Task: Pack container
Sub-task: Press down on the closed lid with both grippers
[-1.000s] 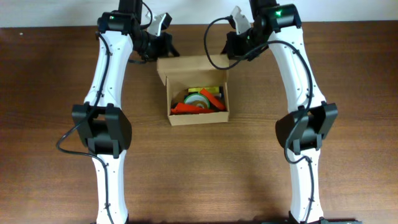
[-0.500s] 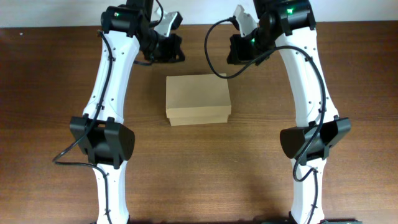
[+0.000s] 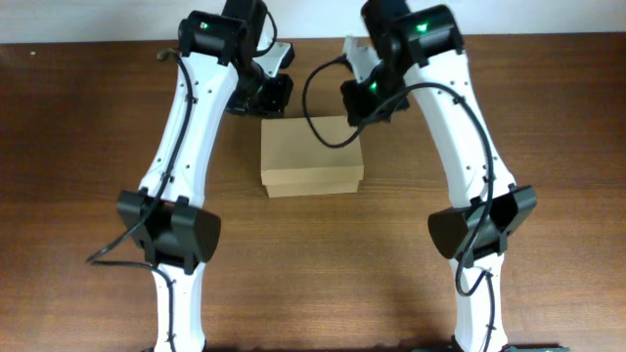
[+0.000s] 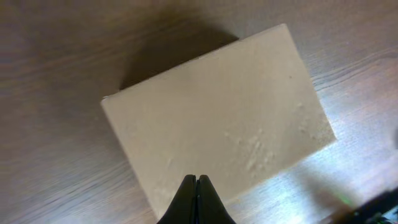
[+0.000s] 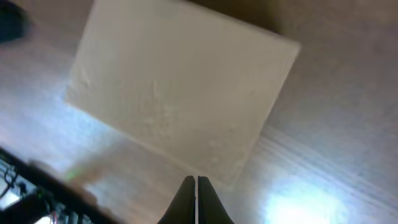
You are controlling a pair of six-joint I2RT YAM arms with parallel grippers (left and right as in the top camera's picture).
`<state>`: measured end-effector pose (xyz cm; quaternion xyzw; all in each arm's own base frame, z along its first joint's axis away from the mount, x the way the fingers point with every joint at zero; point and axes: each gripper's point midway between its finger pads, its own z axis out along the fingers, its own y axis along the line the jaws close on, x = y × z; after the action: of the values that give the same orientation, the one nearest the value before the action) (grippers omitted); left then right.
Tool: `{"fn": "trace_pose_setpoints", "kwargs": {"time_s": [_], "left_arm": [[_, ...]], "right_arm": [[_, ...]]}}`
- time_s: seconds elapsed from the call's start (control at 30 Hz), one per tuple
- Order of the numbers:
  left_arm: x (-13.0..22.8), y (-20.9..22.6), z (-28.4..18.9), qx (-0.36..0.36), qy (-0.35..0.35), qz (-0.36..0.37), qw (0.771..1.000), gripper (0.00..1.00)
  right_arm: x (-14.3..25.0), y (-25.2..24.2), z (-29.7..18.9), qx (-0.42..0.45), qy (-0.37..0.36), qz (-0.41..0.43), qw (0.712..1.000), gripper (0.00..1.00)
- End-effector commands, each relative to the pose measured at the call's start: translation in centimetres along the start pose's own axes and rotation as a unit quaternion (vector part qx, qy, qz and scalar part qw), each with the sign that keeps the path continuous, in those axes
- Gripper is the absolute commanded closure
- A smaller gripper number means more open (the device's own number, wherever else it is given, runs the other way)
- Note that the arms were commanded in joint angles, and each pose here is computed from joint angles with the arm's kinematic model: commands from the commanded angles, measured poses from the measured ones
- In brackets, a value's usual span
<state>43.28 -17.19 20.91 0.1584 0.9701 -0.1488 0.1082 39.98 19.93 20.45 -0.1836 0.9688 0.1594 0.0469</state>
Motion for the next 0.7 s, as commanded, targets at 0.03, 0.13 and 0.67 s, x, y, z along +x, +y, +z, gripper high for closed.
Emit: {"fn": "trace_pose_setpoints", "kwargs": {"time_s": [0.03, 0.13, 0.67], "left_arm": [[1.2, 0.8, -4.1, -0.053, -0.035, 0.02, 0.998, 0.98], [3.0, 1.2, -4.5, -0.074, -0.036, 0.024, 0.996, 0.98], [7.2, 1.4, -0.3, -0.1, -0.028, 0.058, 0.993, 0.98]], "right_arm": [[3.0, -0.1, -1.4, 0.011, 0.021, -0.003, 1.0, 0.96], [5.5, -0.1, -1.5, 0.01, 0.039, -0.001, 0.999, 0.96], [8.5, -1.0, 0.2, 0.014, 0.03, -0.019, 0.999, 0.96]]}}
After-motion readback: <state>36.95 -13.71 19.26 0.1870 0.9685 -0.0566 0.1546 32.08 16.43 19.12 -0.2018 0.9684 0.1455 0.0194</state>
